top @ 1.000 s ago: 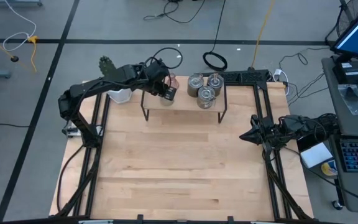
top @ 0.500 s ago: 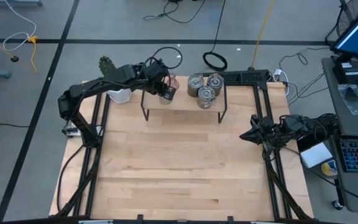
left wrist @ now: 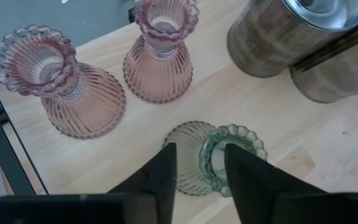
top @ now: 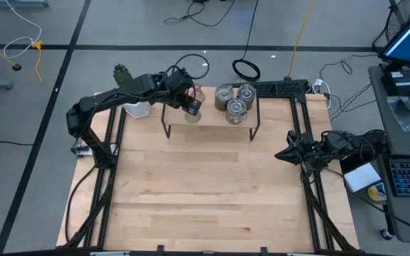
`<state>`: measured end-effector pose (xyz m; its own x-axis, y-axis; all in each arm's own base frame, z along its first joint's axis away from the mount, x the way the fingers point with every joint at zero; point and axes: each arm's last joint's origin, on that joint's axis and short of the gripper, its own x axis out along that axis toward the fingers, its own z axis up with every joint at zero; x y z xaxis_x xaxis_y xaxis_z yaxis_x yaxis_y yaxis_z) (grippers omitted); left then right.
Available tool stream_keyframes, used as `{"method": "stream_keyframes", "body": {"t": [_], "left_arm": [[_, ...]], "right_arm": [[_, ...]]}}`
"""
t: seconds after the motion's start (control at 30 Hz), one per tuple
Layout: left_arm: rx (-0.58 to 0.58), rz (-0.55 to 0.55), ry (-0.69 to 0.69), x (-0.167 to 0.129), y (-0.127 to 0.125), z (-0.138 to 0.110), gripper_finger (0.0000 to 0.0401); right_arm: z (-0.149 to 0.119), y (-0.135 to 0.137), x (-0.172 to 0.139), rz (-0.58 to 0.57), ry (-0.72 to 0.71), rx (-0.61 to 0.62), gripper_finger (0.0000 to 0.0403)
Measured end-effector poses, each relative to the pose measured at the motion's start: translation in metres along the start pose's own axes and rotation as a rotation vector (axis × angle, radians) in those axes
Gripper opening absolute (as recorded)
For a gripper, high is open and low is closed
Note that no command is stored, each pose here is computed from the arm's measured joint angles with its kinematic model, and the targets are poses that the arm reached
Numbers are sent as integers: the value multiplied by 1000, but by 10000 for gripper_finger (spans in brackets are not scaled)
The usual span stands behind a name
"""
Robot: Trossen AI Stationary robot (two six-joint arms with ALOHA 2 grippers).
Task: Pick & Place candle stick holders
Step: Put the green glass candle holder on the shelf
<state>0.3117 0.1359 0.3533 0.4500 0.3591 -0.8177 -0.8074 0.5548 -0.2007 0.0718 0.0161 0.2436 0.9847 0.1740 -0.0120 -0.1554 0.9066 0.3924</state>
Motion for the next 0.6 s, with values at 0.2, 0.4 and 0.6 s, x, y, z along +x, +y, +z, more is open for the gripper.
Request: {"method": "stream_keyframes", "body": {"t": [0.2, 0.4, 0.6], "left_arm": [[11, 1, 1, 0, 0, 0, 178], [21, 24, 14, 0, 2, -2, 177], [34, 53, 25, -1, 4, -4, 153]], "right_arm": [[0, 0, 0, 0, -1, 3, 0], [0, 0, 0, 0, -1, 4, 0], [0, 0, 0, 1, -1, 4, 0]]}}
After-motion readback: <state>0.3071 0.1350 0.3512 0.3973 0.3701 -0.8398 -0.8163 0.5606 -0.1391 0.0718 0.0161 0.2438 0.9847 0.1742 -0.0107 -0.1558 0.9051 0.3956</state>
